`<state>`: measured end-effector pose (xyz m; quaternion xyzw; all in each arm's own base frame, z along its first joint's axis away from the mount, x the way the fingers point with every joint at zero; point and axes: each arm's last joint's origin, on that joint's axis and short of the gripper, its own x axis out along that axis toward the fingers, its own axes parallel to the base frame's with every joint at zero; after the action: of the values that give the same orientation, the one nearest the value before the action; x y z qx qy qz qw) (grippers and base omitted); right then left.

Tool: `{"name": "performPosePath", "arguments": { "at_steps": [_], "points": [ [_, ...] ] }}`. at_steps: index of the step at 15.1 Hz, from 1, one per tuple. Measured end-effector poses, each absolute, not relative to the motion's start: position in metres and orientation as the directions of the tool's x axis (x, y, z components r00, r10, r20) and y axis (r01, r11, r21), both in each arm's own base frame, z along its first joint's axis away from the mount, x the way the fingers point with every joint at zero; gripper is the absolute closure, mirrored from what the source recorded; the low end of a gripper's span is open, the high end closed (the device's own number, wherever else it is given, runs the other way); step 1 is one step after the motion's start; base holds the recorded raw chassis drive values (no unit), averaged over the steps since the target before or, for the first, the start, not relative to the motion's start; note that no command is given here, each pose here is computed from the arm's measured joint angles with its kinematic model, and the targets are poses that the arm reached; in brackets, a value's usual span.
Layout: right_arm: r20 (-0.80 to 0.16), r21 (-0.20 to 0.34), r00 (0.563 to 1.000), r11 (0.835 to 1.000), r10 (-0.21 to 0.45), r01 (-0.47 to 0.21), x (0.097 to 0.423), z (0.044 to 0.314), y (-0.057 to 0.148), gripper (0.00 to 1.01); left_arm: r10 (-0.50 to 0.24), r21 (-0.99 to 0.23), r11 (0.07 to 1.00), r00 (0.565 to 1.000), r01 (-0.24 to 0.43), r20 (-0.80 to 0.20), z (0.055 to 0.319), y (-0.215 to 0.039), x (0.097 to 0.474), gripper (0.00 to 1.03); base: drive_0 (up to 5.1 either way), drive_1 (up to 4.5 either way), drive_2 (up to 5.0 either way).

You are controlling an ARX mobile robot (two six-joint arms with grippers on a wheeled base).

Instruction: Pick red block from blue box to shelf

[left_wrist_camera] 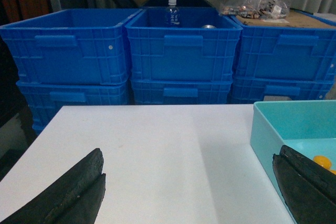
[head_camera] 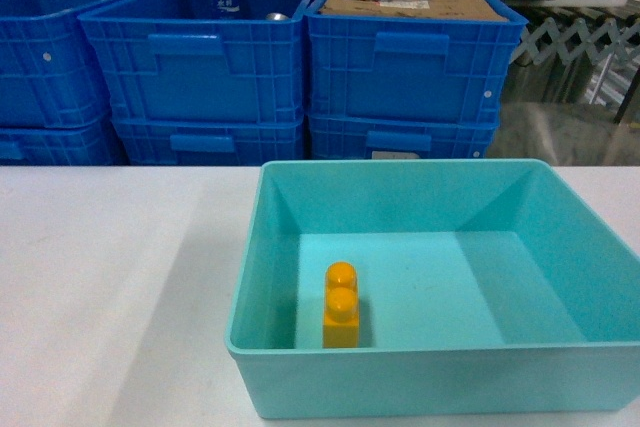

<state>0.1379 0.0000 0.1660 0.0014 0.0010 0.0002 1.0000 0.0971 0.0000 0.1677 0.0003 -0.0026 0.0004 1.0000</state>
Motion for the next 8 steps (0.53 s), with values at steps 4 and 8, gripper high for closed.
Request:
{"name": "performPosePath", "arguments": {
  "at_steps": [4,8],
  "points": [
    [0.006,0.003,1.0,1.0,0.0,0.0,0.127,0.169,0.0,0.73,0.001,0.001,1.0,1.0,-0.001,0.005,0.168,0.0,0.097,0.05,0.0,0.0,0.0],
    [0.014,0.003,1.0,1.0,0.0,0.0,0.119,0.171,0.0,0.73,0.0,0.001,1.0,1.0,0.0,0.005,0.168,0.0,0.097,0.05,0.0,0.0,0.0]
  ]
}}
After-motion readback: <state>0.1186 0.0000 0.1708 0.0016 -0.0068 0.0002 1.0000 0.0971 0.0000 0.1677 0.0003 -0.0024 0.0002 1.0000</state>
